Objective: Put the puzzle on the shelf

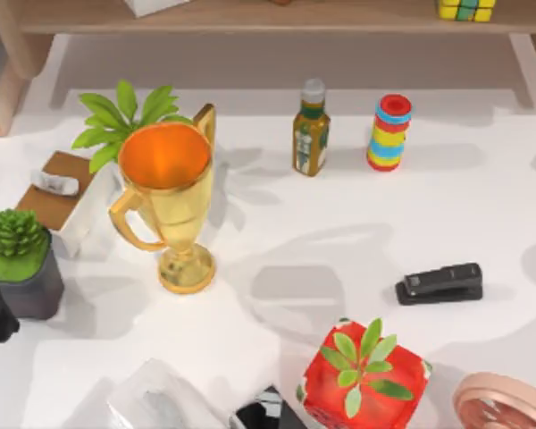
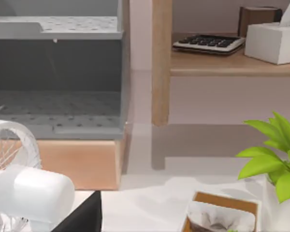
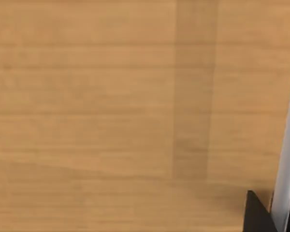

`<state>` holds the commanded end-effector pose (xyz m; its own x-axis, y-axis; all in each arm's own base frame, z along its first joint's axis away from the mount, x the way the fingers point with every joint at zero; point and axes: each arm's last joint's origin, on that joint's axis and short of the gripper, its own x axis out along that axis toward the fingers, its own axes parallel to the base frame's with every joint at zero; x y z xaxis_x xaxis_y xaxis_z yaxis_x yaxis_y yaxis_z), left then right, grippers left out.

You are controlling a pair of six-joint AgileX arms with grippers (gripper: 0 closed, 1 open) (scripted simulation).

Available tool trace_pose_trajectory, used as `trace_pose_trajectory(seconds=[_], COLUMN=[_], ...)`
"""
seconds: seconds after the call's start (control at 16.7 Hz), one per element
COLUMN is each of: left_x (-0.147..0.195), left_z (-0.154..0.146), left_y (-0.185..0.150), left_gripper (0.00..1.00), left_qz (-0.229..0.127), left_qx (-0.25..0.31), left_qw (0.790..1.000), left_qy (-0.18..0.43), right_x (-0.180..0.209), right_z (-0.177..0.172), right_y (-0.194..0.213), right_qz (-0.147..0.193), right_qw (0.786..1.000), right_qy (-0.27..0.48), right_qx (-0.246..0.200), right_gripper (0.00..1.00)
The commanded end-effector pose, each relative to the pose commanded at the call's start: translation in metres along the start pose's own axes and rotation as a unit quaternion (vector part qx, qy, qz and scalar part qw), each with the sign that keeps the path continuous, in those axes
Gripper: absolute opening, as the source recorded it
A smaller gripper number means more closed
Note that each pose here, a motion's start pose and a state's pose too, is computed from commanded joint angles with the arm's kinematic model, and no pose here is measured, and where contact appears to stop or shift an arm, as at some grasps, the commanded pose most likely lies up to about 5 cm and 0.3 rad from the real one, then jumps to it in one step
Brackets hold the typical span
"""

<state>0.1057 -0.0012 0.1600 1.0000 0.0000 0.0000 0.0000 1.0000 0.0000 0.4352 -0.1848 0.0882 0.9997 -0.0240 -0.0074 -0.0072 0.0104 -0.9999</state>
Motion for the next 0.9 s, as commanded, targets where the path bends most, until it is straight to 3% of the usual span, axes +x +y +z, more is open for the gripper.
trace_pose_trajectory(seconds=[0.6,0.9], left_x=[0.0000,0.0000], left_z=[0.0000,0.0000], left_y=[0.0000,0.0000], left_gripper=[1.00,1.00], left_qz=[0.000,0.000], left_qx=[0.000,0.000], left_qw=[1.000,1.000], left_qy=[0.000,0.000], right_x=[0.0000,0.0000], right_z=[0.0000,0.0000], right_y=[0.0000,0.0000], right_qz=[0.000,0.000], right_qw=[1.000,1.000], right_qy=[0.000,0.000], right_qx=[0.000,0.000], right_gripper=[0.98,1.00])
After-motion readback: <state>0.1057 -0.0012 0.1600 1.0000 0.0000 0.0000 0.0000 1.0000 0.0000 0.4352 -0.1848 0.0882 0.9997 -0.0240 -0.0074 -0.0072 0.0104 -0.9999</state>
